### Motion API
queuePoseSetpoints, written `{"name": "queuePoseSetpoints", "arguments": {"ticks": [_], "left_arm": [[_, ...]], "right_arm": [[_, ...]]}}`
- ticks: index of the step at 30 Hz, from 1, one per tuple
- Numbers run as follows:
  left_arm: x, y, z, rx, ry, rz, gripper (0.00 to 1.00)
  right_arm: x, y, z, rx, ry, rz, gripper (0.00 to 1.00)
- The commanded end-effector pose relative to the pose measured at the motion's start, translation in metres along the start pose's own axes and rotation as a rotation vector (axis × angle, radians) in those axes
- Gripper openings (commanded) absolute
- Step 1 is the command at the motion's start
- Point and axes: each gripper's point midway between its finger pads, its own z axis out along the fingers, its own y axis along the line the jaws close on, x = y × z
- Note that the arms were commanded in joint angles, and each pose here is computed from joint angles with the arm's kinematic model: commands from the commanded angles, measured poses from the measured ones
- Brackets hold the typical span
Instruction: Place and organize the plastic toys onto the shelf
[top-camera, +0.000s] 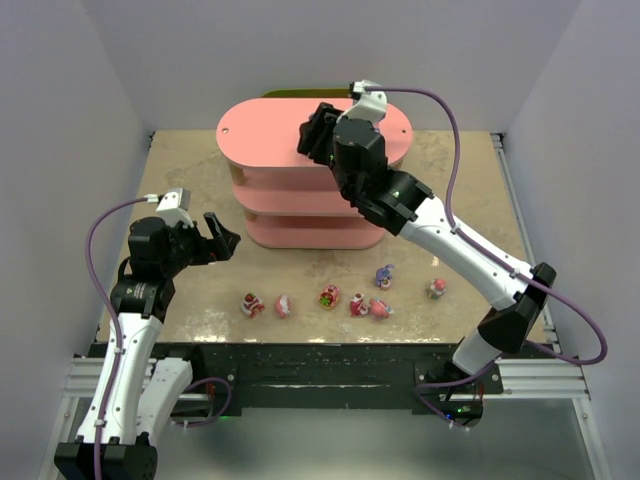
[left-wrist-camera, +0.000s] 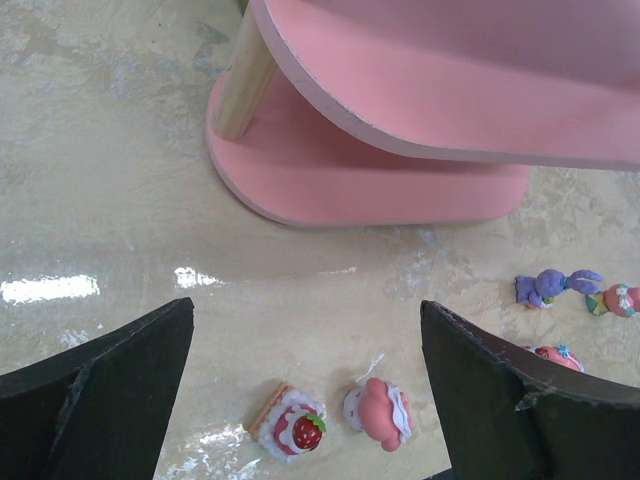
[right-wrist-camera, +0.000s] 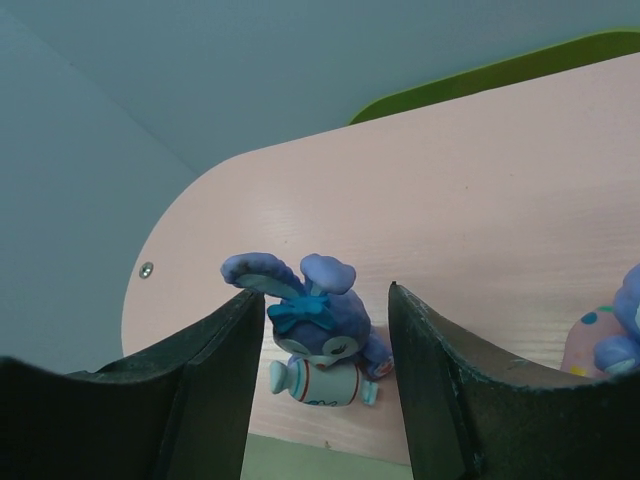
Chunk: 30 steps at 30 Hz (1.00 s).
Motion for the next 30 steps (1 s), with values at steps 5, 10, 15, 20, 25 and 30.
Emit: {"name": "queuePoseSetpoints", "arguments": {"ticks": [5,10,15,20,25,30], "left_arm": [[-0.005,-0.001,0.000,0.002,-0.023,0.018,0.99],[-0.006,-0.002,-0.001,0.006,-0.026,0.017,1.00],[-0.007,-0.005,-0.002,0.015,-0.029,0.015,1.00],[-0.009,-0.008,-0.005,0.029,-0.035,0.014,0.99],[-0.010,-0.015,-0.009,0.056,-0.044,0.015,1.00],[-0.010,-0.035,-0.015,0.170,-0.049,0.026,1.00]], "right_arm": [[-0.026,0.013,-0.007,-0.009,-0.063,0.009,0.56],[-0.031,0.010,-0.013,0.000,-0.066,-0.005,0.60],[-0.047,0.004,-0.028,-0.003,-0.091,0.000,0.63],[-0.060,-0.001,-0.046,-0.027,-0.095,-0.019,0.63],[-0.078,-0.008,-0.084,-0.107,-0.082,-0.025,0.63],[-0.071,-0.048,-0.120,-0.074,-0.043,-0.045,0.63]]}}
